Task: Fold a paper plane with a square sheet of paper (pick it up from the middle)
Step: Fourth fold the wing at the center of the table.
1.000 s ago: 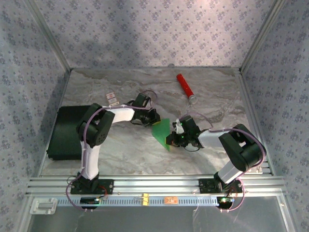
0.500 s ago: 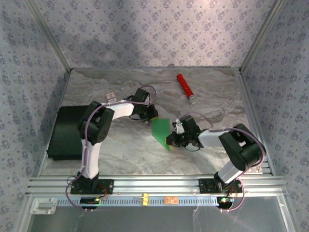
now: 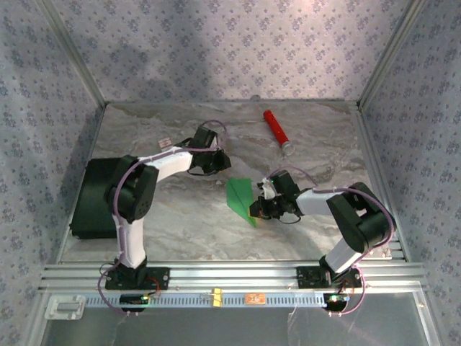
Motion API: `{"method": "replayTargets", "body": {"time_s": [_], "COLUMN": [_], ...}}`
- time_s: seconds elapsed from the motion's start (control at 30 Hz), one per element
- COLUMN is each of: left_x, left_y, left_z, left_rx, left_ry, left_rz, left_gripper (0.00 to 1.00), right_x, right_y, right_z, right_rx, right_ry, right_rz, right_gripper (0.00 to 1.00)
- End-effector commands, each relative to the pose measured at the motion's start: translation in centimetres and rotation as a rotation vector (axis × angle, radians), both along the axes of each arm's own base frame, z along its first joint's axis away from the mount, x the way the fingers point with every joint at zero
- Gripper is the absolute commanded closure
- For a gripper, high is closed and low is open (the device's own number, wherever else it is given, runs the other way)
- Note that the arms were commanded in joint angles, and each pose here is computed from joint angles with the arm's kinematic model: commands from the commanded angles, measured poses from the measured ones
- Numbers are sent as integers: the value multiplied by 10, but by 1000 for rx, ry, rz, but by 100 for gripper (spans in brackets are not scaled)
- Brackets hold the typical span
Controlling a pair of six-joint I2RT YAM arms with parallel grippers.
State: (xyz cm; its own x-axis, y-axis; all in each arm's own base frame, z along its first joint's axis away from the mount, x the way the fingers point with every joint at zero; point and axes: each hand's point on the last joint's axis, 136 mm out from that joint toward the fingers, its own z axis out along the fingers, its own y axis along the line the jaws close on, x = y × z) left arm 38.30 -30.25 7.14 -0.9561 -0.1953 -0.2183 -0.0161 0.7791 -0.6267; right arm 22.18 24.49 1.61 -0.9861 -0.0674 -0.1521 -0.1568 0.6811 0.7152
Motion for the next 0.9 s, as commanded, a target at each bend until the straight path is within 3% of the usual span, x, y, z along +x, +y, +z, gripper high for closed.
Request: {"method": "replayTargets", "body": {"time_s": [0.0,0.2,0.33,0.57,0.87], "left_x": [-23,-68,-79,-87,-99], "left_y": [-20,-55,-64,-46,-34], "left_z": [24,1,-20,-62,-81], "left_rx": [-73,-165,-167,-71,-25], "left_ry": [-56,8,42,116,161], "left_rz": [-74,-171,-189,-164,-175], "left_gripper": [83,83,84,86,87], "right_x": [-33,-32,-32,-17,16], "right_y": [-34,-36,-35,-22,5], "right_z": [-40,-40,-37,-12,27], "right_rx": [-177,-179,-170,-99,-49], "right_ry": [162,162,158,111,4], "right_rz": [-11,-25,-27,-37,-56], "right_gripper": [100,100,100,100,100]}}
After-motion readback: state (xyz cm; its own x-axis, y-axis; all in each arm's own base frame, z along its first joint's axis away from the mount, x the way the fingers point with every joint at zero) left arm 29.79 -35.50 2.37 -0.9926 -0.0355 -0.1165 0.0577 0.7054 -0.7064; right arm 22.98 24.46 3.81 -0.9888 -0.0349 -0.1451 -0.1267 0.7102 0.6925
